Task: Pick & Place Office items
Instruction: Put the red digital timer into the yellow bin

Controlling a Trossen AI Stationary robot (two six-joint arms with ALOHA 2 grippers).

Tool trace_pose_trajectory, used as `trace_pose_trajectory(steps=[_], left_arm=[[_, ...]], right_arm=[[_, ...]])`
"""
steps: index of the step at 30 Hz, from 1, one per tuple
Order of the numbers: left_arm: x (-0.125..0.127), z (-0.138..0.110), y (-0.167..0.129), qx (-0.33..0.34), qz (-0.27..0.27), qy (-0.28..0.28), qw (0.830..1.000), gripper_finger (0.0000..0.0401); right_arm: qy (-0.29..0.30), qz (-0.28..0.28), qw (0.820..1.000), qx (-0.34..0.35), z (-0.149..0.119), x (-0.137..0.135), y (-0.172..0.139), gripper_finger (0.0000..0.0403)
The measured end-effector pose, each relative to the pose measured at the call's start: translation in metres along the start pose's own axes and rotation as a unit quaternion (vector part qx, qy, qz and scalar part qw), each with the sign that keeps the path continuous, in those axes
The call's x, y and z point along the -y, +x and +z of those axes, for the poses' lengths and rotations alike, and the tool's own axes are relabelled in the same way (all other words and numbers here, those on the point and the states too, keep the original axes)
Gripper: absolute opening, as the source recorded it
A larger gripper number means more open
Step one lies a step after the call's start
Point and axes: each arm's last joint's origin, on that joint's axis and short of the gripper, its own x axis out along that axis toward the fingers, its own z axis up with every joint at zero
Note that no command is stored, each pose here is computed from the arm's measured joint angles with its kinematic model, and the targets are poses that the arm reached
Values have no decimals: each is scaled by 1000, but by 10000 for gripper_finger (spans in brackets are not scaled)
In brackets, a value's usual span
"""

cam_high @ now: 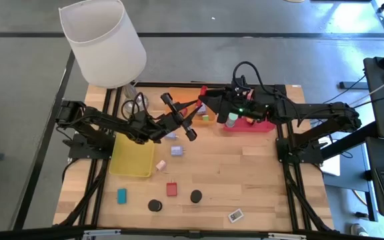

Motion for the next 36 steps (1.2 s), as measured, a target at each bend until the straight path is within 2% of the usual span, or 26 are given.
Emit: trace_pose_trajectory(steps=[5,15,20,29,36], left_arm=[[0,0,0,0,0,3,1000,62],[0,0,0,0,-1,2,1000,65],[0,0,0,1,-1,-16,1000,86],[-1,3,0,16,-9,-32,999,152],[-5,-1,3,16,-8,-45,999,158]], right_arm=[[0,0,1000,0,0,0,0,164],[0,0,1000,0,0,0,0,173],[0,-5,1000,3,0,0,0,168],[-3,-9,1000,-1,-1,1,0,168],[-3,-15,1000,5,-1,1,0,169]])
